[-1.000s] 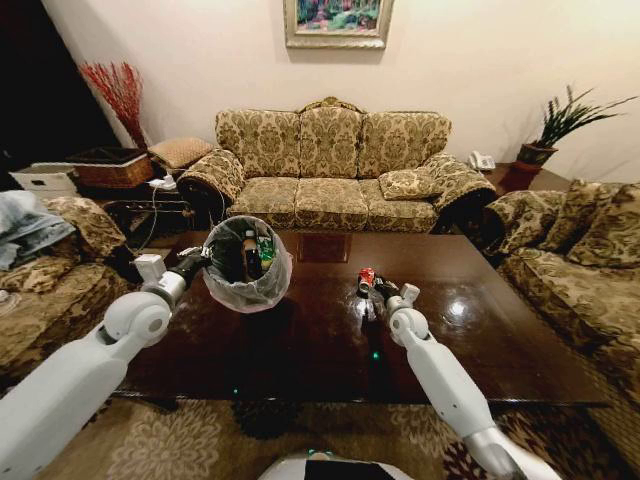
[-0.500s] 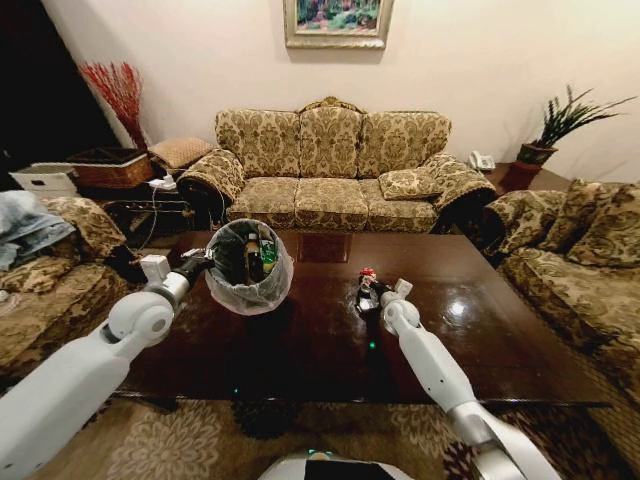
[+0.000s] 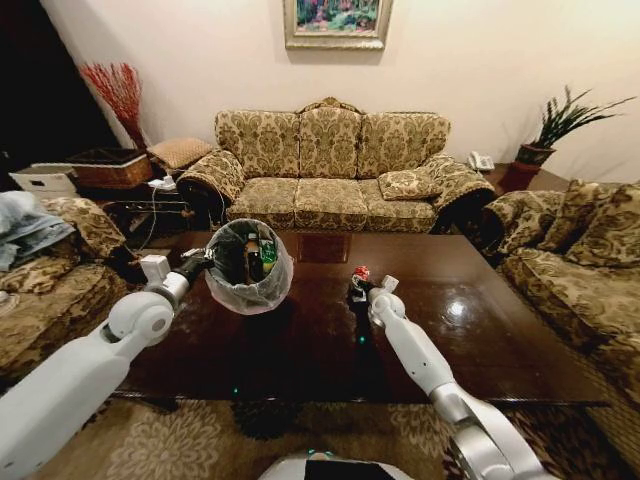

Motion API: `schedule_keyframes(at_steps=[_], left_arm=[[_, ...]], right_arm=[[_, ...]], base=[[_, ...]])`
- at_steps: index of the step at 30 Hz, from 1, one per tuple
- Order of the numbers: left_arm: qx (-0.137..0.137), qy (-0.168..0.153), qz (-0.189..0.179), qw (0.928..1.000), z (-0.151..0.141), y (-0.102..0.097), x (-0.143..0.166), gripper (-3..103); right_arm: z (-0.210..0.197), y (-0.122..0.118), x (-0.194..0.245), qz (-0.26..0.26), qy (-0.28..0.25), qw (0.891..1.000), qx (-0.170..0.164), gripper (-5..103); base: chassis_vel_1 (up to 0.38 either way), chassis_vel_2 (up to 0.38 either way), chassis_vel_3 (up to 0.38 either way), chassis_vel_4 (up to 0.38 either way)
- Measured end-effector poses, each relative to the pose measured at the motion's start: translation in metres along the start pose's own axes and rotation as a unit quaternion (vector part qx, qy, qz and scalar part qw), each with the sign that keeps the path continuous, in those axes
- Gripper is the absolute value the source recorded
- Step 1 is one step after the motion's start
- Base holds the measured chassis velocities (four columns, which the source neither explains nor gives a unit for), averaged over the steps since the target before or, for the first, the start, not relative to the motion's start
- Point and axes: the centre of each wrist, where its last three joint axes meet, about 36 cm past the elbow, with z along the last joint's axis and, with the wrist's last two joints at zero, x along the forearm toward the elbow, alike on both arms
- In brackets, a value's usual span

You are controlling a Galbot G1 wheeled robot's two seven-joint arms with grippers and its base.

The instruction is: Move to the front of the table and place the trash on the table into the trash bin.

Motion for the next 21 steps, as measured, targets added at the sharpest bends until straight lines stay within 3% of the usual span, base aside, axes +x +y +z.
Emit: schedule_keyframes(at_steps=[6,16,17,18,21], left_arm=[[-0.001,-0.012,0.007,0.9999,-0.001,-0.001,0.001,3],[-0.007,-0.016,0.007,0.9998,-0.006,0.0,0.002,3],[-0.009,-0.016,0.006,0.9998,-0.005,0.0,0.002,3],[-0.008,-0.015,0.008,0.9998,-0.005,0.0,0.002,3],[-0.007,-0.015,0.019,0.9997,-0.007,-0.003,0.003,3]], right_arm=[[0.0,-0.005,0.003,-0.005,-0.003,1.0,0.0,44],[-0.015,-0.007,0.03,-0.029,-0.035,0.999,0.002,31],[-0.019,-0.001,0.045,-0.048,-0.066,0.997,0.012,25],[-0.022,0.012,0.073,-0.104,-0.125,0.986,0.026,21],[-0.021,0.023,0.1,-0.167,-0.167,0.971,0.043,16]], base=[[0.0,0.0,0.0,0.0],[0.0,0.0,0.0,0.0],[0.0,0.0,0.0,0.0],[0.0,0.0,0.0,0.0],[0.0,0.0,0.0,0.0]])
